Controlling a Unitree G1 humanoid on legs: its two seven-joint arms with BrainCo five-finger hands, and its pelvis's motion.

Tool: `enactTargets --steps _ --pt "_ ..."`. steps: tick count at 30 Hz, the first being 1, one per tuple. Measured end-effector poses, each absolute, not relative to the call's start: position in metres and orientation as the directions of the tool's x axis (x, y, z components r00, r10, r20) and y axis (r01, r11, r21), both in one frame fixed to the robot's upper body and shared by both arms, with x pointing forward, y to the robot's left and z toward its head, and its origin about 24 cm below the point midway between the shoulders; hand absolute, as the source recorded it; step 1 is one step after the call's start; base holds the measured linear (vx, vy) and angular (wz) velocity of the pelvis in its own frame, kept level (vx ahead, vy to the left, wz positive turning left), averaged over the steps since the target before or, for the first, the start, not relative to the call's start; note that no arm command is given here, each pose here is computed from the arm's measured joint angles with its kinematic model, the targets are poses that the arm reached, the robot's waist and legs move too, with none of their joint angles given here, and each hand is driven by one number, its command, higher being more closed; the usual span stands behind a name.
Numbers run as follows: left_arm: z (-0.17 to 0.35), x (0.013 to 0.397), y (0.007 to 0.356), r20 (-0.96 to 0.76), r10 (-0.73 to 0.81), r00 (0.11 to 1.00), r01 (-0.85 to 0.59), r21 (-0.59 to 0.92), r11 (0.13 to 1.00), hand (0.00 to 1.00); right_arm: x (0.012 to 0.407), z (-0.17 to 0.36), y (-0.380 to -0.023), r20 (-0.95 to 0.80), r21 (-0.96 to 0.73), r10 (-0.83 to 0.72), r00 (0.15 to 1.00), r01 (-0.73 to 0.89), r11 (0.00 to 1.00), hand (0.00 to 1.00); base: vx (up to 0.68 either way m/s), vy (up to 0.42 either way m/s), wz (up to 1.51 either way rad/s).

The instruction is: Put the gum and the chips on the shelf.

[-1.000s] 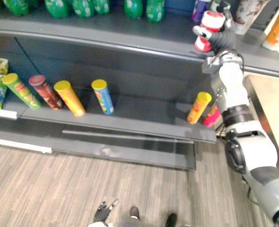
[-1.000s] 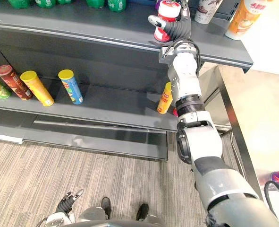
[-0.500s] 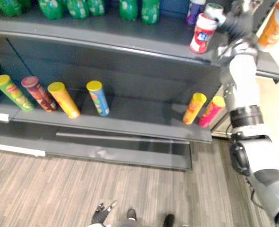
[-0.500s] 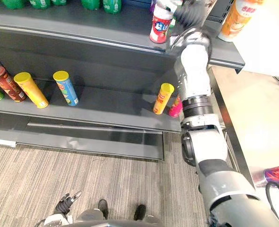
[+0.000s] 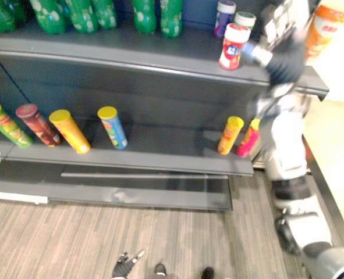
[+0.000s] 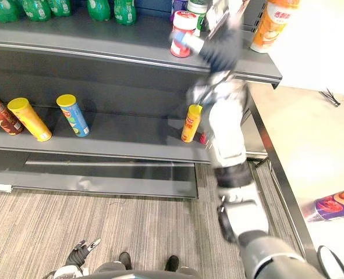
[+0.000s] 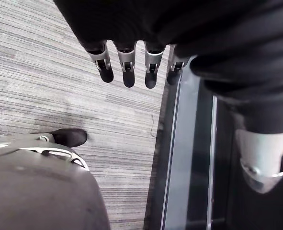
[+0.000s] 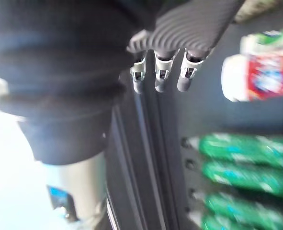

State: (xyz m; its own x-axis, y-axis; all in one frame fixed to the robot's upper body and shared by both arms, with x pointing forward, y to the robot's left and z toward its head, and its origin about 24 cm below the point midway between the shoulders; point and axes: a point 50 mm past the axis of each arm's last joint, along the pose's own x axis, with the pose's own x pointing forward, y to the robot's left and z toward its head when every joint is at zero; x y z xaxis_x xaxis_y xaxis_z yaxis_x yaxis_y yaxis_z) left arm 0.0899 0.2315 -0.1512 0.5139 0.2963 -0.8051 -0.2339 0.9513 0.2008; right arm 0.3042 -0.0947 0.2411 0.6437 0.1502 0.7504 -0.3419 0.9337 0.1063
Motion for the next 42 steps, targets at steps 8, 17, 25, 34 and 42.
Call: enactTargets --steps 8,17,25,34,42 --pt "-0.155 0.079 0.235 -0.829 0.32 0.459 -0.268 0.215 0.939 0.0 0.229 0.104 -0.014 0.391 0.325 0.593 0.704 -0.708 0.627 0.0 0.0 -0.007 -0.11" --pt "-0.158 0.063 0.233 -0.836 0.35 0.423 -0.284 0.244 0.927 0.0 0.176 -0.046 -0.077 -0.236 0.4 0.456 0.858 -0.341 0.851 0.0 -0.01 0.005 -0.07" --pt "-0.163 0.051 0.219 -0.869 0.277 0.41 -0.252 0.184 0.95 0.0 0.073 -0.146 -0.208 -0.789 0.035 -0.141 0.599 0.273 0.961 0.0 0.02 0.0 0.01" --pt "-0.162 0.061 0.218 -0.866 0.252 0.433 -0.228 0.165 0.959 0.0 0.023 -0.164 -0.227 -0.885 -0.063 -0.309 0.349 0.568 0.821 0.0 0.02 0.016 -0.01" --pt "-0.164 0.065 0.21 -0.867 0.253 0.428 -0.353 0.097 0.93 0.0 0.027 -0.162 -0.221 -0.863 -0.007 -0.383 0.329 0.751 0.66 0.0 -0.11 0.143 -1.03"
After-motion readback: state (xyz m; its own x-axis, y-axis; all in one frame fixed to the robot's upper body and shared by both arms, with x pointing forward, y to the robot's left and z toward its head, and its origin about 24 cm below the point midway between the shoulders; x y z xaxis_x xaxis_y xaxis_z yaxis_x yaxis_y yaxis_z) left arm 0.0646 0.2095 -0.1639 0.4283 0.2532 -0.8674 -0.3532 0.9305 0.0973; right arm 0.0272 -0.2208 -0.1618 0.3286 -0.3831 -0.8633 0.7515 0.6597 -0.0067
